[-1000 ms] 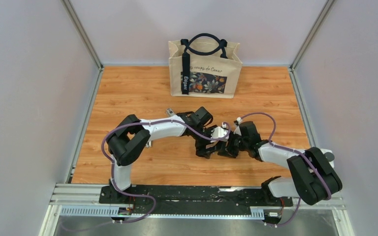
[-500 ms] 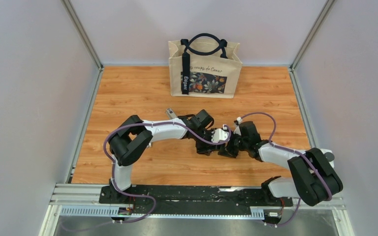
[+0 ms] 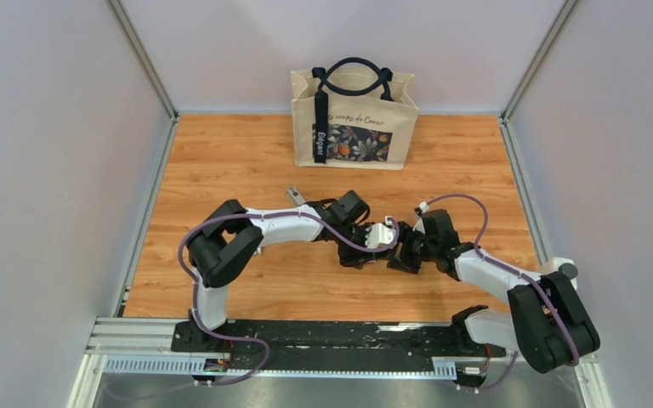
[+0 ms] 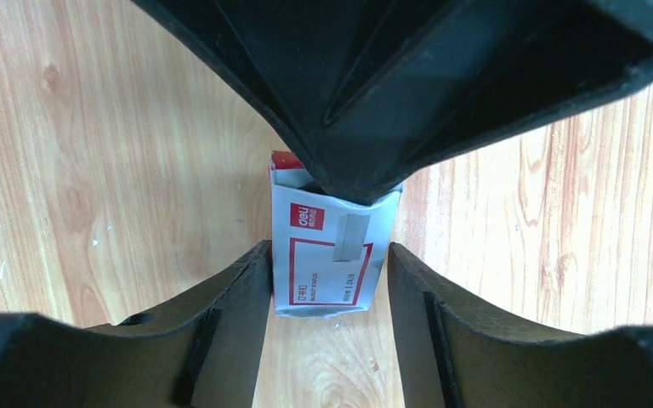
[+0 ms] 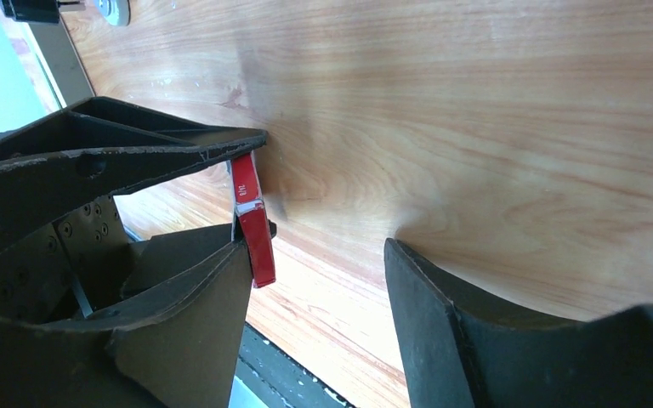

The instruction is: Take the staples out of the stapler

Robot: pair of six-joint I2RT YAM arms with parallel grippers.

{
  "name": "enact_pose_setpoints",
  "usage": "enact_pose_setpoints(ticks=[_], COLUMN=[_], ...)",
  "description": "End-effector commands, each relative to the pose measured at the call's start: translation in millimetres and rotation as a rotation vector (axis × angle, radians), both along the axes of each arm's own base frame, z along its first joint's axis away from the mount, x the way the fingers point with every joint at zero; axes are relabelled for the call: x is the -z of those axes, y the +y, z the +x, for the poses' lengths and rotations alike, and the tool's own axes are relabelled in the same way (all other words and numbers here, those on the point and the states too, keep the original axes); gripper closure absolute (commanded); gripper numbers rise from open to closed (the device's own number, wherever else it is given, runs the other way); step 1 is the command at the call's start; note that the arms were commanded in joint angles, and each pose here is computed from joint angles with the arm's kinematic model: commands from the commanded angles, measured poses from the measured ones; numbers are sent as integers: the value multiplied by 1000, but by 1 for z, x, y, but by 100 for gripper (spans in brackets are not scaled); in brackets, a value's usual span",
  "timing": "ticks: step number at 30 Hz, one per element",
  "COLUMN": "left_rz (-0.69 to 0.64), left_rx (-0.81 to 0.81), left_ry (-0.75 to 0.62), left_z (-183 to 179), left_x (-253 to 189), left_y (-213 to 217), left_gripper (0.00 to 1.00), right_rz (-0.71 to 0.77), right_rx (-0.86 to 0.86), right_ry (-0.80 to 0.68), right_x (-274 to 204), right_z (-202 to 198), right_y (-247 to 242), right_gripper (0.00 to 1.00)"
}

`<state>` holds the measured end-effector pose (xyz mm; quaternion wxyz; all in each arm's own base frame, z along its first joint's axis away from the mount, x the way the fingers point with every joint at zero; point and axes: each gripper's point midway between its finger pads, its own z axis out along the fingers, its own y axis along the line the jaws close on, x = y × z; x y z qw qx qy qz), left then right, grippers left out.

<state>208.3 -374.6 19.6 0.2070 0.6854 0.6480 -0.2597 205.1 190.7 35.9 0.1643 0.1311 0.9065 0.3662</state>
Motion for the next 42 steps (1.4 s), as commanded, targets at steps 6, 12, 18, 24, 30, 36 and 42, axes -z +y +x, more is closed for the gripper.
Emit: enact_pose_setpoints(ticks=[6, 12, 18, 24, 30, 36, 42], left_rz=[190, 189, 237, 295, 297, 200, 130], left_rx=[-15, -20, -20, -48, -105, -101, -160], left_ry=[66, 62, 39, 49, 76, 128, 128], left_z=[-17, -18, -18, -20, -22, -37, -31], left_x=[33, 30, 32, 37, 18, -32, -94], left_y=[37, 41, 54, 65, 65, 58, 63], left_gripper=[59, 58, 58, 54, 16, 15, 15], right_rz=[8, 21, 24, 42, 42, 22, -53], right_rx=[2, 0, 6, 22, 32, 32, 12], right_ry=[-21, -25, -52, -68, -62, -53, -113], right_x=[-3, -5, -18, -25, -21, -17, -33], right_z=[2, 2, 8, 12, 15, 19, 34], right_y=[-3, -4, -12, -20, -21, -22, -29], right_gripper=[34, 33, 31, 30, 31, 35, 9])
